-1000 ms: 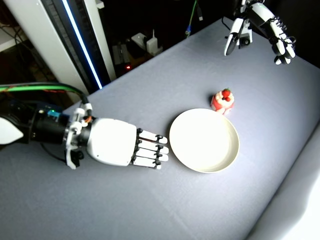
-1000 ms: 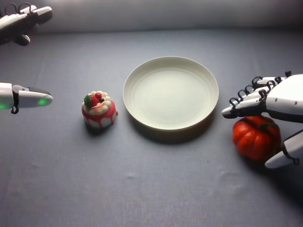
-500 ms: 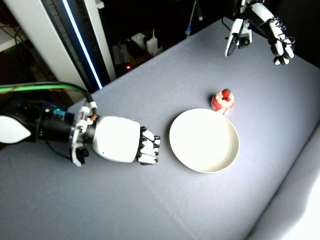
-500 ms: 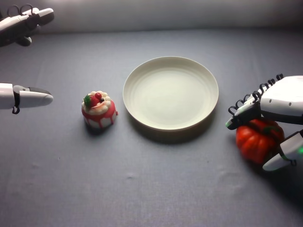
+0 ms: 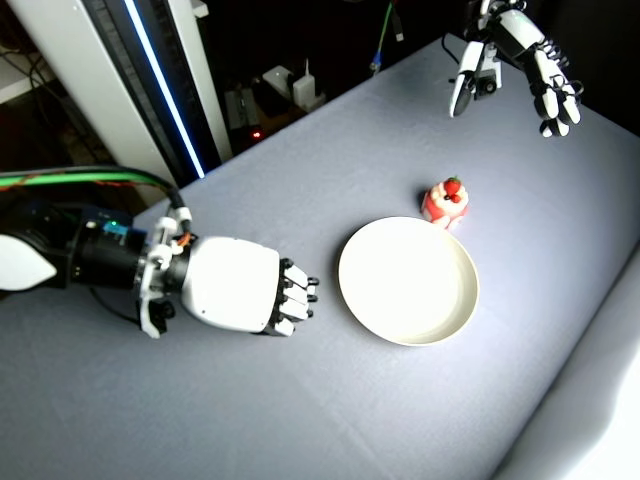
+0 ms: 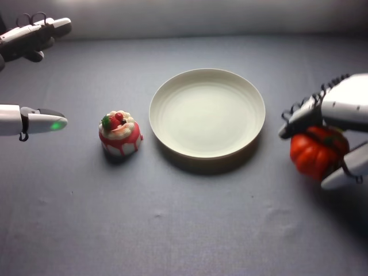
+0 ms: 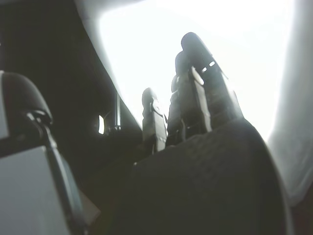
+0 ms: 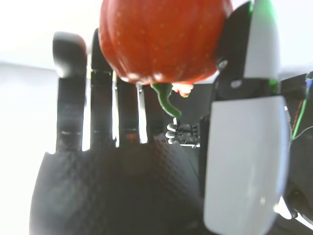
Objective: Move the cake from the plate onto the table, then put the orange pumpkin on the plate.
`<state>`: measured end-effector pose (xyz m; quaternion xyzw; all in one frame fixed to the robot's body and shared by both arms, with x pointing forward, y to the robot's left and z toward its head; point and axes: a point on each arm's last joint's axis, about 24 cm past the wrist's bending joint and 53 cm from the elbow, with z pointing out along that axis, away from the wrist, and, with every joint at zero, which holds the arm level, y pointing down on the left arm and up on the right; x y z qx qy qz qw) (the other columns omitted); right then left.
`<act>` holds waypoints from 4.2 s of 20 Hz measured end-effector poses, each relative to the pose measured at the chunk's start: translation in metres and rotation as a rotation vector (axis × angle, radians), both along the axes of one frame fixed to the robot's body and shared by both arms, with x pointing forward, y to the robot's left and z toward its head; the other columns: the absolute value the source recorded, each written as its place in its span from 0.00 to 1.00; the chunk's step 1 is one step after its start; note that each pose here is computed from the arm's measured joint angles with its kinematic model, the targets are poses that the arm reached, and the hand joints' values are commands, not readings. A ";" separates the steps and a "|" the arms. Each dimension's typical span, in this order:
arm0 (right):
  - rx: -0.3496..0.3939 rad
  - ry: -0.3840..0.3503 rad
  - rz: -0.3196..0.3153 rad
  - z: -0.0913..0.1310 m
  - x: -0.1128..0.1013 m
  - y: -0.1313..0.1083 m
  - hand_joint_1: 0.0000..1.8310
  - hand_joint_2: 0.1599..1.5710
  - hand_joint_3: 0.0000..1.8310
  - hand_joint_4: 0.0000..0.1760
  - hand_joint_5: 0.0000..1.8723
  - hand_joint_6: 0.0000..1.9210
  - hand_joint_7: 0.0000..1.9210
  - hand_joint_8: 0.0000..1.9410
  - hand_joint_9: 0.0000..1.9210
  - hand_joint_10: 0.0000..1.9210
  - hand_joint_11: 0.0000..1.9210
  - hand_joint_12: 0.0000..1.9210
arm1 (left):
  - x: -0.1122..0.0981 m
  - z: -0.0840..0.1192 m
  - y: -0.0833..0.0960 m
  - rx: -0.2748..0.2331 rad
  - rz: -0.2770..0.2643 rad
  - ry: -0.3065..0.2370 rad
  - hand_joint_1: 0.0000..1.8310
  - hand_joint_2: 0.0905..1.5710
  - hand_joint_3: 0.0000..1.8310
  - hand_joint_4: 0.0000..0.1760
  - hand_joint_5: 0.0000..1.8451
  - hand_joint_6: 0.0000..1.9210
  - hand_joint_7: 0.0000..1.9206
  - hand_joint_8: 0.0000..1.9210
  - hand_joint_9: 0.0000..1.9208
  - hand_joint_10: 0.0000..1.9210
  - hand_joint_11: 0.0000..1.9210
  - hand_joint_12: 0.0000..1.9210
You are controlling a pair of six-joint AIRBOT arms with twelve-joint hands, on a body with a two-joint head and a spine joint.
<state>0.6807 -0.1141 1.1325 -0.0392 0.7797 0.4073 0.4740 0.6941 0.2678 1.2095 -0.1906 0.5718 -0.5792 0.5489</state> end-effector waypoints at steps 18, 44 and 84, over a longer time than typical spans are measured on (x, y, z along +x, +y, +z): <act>0.069 -0.163 0.062 0.064 0.027 0.049 0.64 0.74 0.00 0.00 0.47 0.60 0.40 0.72 0.28 0.84 0.22 0.99 | 0.006 -0.011 -0.002 0.021 -0.001 0.011 0.55 0.52 0.00 1.00 0.12 0.00 0.06 0.00 0.17 0.00 0.00 0.62; 0.053 -0.180 0.131 0.039 0.053 0.130 0.67 0.70 0.00 0.00 0.48 0.51 0.49 0.66 0.45 0.78 0.42 0.88 | 0.009 -0.005 -0.013 0.002 -0.028 -0.041 0.58 0.56 0.01 0.87 0.09 0.00 0.05 0.00 0.14 0.00 0.00 0.41; 0.082 -0.146 0.043 0.053 0.059 0.078 0.48 0.36 0.00 1.00 0.04 0.00 0.01 0.00 0.02 0.00 0.00 0.21 | 0.008 -0.018 -0.013 -0.037 -0.016 -0.028 0.57 0.52 0.00 0.87 0.09 0.00 0.01 0.00 0.05 0.01 0.00 0.46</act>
